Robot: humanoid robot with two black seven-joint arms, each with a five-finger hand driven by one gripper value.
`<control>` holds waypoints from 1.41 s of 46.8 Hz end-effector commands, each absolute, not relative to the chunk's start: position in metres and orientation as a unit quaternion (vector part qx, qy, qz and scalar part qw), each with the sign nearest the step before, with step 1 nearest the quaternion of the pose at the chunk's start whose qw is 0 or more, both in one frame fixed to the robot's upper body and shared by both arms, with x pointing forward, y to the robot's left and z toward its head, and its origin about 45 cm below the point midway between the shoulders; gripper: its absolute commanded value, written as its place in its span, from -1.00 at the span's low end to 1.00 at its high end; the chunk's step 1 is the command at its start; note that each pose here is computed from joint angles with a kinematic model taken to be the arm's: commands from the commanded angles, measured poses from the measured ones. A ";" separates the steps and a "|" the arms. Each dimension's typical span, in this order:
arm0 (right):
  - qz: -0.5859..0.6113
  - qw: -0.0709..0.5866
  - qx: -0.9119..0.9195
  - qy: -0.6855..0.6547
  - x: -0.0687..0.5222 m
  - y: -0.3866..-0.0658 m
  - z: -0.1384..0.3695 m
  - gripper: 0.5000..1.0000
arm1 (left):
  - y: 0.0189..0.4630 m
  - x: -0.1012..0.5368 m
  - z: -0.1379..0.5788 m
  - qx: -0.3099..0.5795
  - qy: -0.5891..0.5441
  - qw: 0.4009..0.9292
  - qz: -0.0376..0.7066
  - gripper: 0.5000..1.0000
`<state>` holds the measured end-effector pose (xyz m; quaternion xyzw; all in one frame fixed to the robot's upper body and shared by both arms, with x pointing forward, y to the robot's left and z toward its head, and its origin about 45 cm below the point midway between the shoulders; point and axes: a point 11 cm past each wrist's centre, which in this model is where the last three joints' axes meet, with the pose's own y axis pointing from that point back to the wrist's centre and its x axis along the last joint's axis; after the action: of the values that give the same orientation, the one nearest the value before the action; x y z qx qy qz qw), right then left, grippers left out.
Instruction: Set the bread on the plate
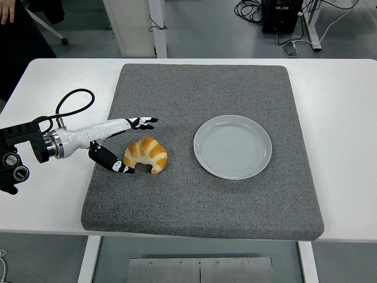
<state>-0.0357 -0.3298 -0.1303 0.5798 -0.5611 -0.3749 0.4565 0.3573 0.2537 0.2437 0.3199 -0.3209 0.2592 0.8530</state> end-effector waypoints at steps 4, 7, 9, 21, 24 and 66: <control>-0.375 0.457 0.580 -0.561 -0.036 -0.330 -0.130 1.00 | 0.260 0.357 0.245 0.322 -0.307 0.859 0.252 0.87; -0.375 0.457 0.580 -0.561 -0.036 -0.330 -0.130 1.00 | 0.261 0.357 0.245 0.326 -0.303 0.860 0.248 0.87; -0.375 0.456 0.580 -0.561 -0.036 -0.330 -0.130 1.00 | 0.262 0.358 0.245 0.327 -0.304 0.860 0.249 0.87; -0.375 0.457 0.580 -0.561 -0.036 -0.330 -0.130 1.00 | 0.261 0.360 0.241 0.325 -0.320 0.852 0.257 0.87; -0.375 0.457 0.580 -0.561 -0.036 -0.330 -0.130 1.00 | 0.258 0.362 0.241 0.323 -0.329 0.848 0.261 0.87; -0.374 0.457 0.579 -0.562 -0.036 -0.330 -0.130 1.00 | 0.240 0.367 0.204 0.354 -0.388 0.814 0.248 0.04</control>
<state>-0.0357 -0.3300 -0.1302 0.5796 -0.5613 -0.3749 0.4566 0.3683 0.2395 0.2069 0.3525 -0.3778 0.2515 0.8184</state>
